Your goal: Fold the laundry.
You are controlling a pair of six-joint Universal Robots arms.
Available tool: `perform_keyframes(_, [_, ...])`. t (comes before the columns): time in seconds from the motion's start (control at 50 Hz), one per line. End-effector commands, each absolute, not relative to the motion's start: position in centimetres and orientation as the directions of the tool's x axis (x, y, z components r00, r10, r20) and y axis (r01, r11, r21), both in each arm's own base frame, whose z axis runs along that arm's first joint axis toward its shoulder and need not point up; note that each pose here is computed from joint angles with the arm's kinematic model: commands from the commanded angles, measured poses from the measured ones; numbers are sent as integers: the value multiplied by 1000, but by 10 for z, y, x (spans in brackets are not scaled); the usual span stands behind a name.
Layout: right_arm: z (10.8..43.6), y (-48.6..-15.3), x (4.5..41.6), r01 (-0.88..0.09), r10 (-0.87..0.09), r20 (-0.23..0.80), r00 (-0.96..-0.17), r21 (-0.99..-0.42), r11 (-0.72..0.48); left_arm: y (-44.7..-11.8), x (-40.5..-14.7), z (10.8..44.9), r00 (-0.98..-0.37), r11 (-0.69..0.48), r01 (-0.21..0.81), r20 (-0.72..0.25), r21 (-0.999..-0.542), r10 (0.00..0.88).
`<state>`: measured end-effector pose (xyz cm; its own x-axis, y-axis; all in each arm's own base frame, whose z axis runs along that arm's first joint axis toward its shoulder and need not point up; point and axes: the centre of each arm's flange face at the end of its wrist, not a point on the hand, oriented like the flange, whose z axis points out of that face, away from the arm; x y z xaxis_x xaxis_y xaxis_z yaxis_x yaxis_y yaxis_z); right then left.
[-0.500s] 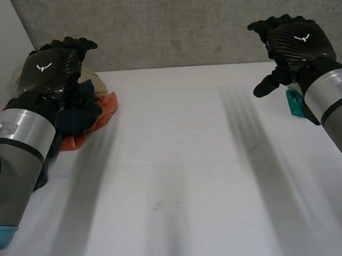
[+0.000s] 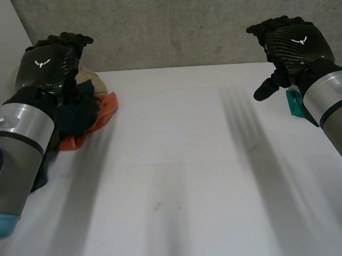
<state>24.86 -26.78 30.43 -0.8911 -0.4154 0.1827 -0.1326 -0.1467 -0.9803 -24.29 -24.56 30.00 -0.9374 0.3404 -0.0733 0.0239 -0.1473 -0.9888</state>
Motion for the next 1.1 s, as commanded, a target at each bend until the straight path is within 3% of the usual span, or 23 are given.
perform_keyframes(0.02, [302,-268,250,-177,-417,230,-879,-971,-162,-303,-217,259,-891,-147,394,-416,-907,180])
perform_keyframes(0.08, [300,-268,251,-189,-422,241,-874,-969,-161,-324,-204,241,-838,-130,517,-531,-846,125])
perform_keyframes(0.1, [299,-268,251,-194,-422,246,-873,-968,-162,-339,-193,228,-800,-108,583,-592,-805,93])
perform_keyframes(0.2, [297,-269,252,-219,-420,270,-866,-961,-168,-372,-159,203,-721,-53,692,-693,-720,2])
perform_keyframes(0.36, [285,-273,254,-240,-430,277,-859,-961,-140,-410,-129,164,-705,37,708,-709,-705,-15])
perform_keyframes(0.52, [284,-275,254,-250,-428,286,-858,-958,-139,-414,-136,155,-717,42,697,-694,-716,66])
perform_keyframes(0.58, [286,-277,252,-256,-418,294,-859,-956,-146,-410,-148,163,-726,14,686,-683,-727,84])
perform_keyframes(0.66, [290,-279,250,-254,-407,298,-863,-954,-159,-389,-181,210,-782,-105,612,-619,-784,67])
perform_keyframes(0.74, [300,-280,250,-245,-392,298,-870,-953,-180,-347,-228,257,-873,-242,423,-465,-873,149])
perform_keyframes(0.82, [309,-284,247,-242,-377,299,-877,-951,-191,-302,-272,287,-895,-318,239,-335,-917,293])
perform_keyframes(0.94, [313,-292,235,-254,-346,298,-890,-953,-166,-251,-327,291,-841,-325,88,-245,-942,482])
perform_keyframes(0.96, [313,-293,234,-257,-344,298,-891,-953,-159,-235,-353,278,-800,-305,68,-235,-950,553])
perform_keyframes(1.1, [312,-294,232,-264,-346,298,-890,-954,-142,-199,-408,239,-695,-257,55,-222,-965,684])
